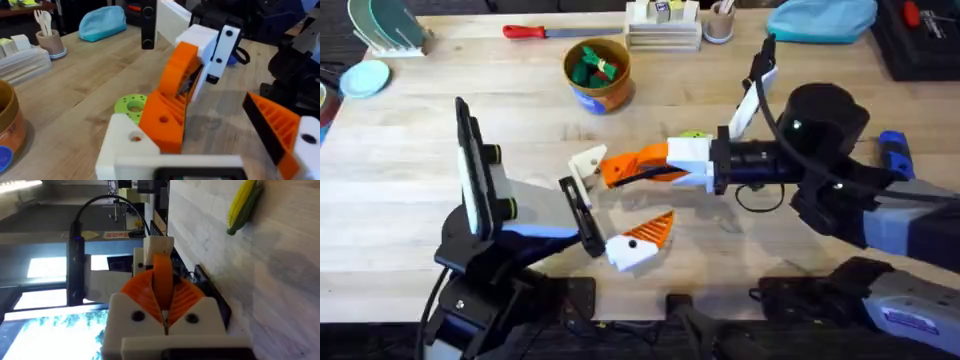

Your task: Pick up the gripper from the table and insert it into the empty holder that is missing its gripper. Then pick up a screw, insert it into the mounting hole, and use the screwdriver to tighten it. Finally, clean up the table by picking up the vegetable and placing it into the bucket.

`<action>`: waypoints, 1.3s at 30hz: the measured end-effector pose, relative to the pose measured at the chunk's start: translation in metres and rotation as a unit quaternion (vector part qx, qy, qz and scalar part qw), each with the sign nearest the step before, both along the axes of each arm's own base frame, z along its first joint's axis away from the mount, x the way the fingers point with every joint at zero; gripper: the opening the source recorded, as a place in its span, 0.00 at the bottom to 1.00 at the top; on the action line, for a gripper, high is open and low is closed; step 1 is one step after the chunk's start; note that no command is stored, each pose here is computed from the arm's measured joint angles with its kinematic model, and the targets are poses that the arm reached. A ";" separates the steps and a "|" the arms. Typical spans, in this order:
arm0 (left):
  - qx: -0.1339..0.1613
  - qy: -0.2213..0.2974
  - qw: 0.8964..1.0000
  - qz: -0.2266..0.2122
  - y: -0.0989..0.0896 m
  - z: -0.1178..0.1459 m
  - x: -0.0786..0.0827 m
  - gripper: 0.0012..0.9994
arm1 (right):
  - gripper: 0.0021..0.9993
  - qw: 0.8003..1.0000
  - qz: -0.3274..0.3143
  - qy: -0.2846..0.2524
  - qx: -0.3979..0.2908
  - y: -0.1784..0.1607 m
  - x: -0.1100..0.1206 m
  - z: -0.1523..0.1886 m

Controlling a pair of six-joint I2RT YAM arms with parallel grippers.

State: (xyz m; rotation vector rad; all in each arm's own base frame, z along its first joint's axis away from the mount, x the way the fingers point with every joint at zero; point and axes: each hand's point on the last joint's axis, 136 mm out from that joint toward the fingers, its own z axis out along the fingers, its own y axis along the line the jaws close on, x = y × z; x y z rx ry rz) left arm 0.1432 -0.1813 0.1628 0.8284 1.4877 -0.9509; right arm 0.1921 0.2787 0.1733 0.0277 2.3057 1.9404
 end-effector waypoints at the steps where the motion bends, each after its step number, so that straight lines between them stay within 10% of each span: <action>1: 0.000 0.000 1.000 0.000 0.000 0.000 0.000 0.99 | 0.01 1.000 0.000 0.001 0.000 0.000 0.000 0.000; 39: -0.005 0.023 0.996 0.088 0.017 -0.003 0.027 0.99 | 0.00 0.999 -0.038 -0.016 0.018 0.039 0.028 -0.018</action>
